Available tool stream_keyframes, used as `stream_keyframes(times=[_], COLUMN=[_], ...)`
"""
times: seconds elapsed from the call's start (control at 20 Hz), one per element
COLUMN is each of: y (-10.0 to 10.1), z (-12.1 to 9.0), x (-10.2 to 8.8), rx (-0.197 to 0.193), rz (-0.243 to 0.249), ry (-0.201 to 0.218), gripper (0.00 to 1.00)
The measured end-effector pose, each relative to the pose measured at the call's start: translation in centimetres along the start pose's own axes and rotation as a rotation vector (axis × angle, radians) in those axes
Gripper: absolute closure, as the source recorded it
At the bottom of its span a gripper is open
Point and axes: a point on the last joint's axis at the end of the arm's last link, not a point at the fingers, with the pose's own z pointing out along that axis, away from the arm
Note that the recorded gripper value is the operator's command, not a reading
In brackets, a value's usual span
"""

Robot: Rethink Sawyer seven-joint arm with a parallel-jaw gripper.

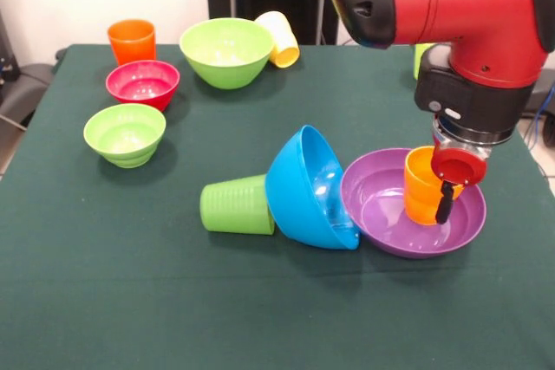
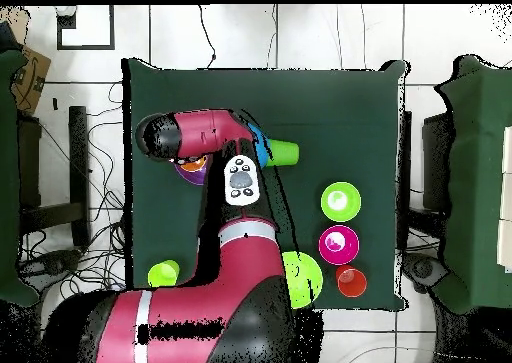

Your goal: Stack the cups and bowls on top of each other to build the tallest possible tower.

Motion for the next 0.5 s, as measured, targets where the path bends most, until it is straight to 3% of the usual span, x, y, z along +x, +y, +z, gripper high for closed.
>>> stream_keyframes(times=[0.5], y=[-0.6], z=[1.1], x=[1.5], rx=[0.051], rz=[-0.048], ry=[0.073], gripper=[0.0])
